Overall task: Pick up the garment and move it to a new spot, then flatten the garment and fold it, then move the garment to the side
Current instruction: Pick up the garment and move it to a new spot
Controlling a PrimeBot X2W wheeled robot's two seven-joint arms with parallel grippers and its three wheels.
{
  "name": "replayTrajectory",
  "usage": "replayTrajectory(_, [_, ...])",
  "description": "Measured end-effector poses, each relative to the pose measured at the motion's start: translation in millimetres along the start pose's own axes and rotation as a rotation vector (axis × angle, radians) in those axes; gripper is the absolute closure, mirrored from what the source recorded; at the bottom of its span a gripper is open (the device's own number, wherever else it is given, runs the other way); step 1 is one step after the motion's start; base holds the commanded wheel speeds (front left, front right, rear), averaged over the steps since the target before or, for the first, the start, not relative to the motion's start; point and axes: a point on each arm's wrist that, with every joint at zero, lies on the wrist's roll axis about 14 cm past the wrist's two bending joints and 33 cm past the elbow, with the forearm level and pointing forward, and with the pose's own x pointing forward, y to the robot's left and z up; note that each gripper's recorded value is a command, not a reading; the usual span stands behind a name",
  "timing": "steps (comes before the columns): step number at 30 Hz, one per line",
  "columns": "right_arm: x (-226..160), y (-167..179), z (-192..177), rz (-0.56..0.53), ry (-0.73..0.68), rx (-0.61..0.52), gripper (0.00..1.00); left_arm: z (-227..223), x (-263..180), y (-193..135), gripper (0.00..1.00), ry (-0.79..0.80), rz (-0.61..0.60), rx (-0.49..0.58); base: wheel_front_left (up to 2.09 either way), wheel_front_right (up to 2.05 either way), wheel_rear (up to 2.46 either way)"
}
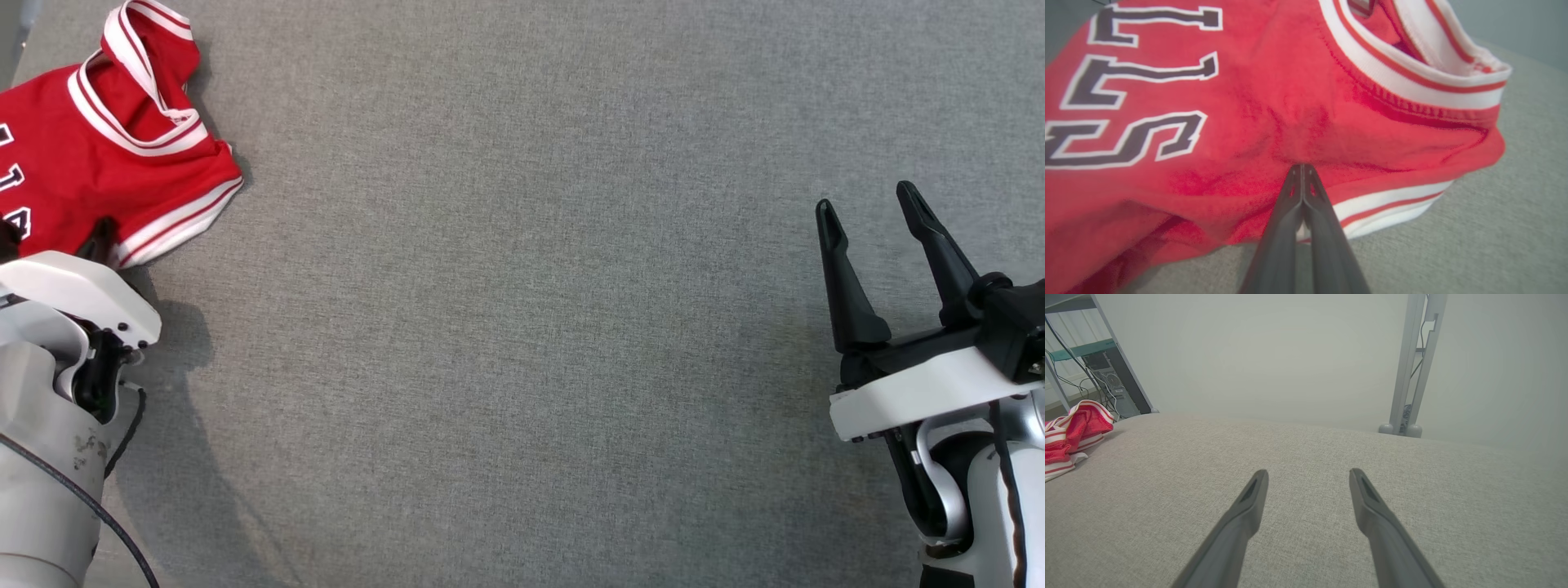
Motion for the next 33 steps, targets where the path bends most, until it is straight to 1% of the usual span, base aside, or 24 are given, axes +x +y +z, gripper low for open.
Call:
replayTrajectory(5, [-5,-2,11,-0.012,-0.03,-0.004,0.0,31,-7,-1,1.0,-0.145,-0.016,0.038,0.0,0.0,0.0])
replayTrajectory(9, [-13,-2,22,-0.02,-0.059,-0.003,0.0,60,-18,-9,1.0,-0.257,-0.042,0.048,0.0,0.0,0.0])
replayTrajectory(10, [-13,-2,22,-0.02,-0.059,-0.003,0.0,60,-18,-9,1.0,-0.257,-0.042,0.048,0.0,0.0,0.0])
replayTrajectory(14, [-23,-2,34,-0.029,-0.085,-0.002,0.0,85,-33,-15,1.0,-0.357,-0.062,0.058,0.0,0.0,0.0])
replayTrajectory(17, [-31,-3,42,-0.041,-0.104,-0.007,0.0,111,-51,-20,1.0,-0.467,-0.068,0.074,0.0,0.0,0.0])
replayTrajectory(21, [-43,-3,49,-0.05,-0.122,0.001,0.0,111,-78,-24,1.0,-0.543,-0.068,0.074,0.0,0.0,0.0])
replayTrajectory(22, [-46,-3,51,-0.051,-0.124,0.005,0.0,111,-86,-26,0.62,-0.565,-0.069,0.073,0.0,0.0,0.0])
replayTrajectory(23, [-49,-2,52,-0.05,-0.126,0.008,0.0,112,-94,-28,0.0,-0.587,-0.073,0.068,0.0,0.0,0.0])
replayTrajectory(29, [-60,6,61,-0.038,-0.15,0.018,0.0,105,-144,-36,0.0,-0.685,-0.092,0.036,0.0,0.0,0.0])
replayTrajectory(33, [-64,14,65,-0.02,-0.16,0.018,0.0,94,-170,-28,0.0,-0.707,-0.086,0.023,0.0,0.0,0.0])
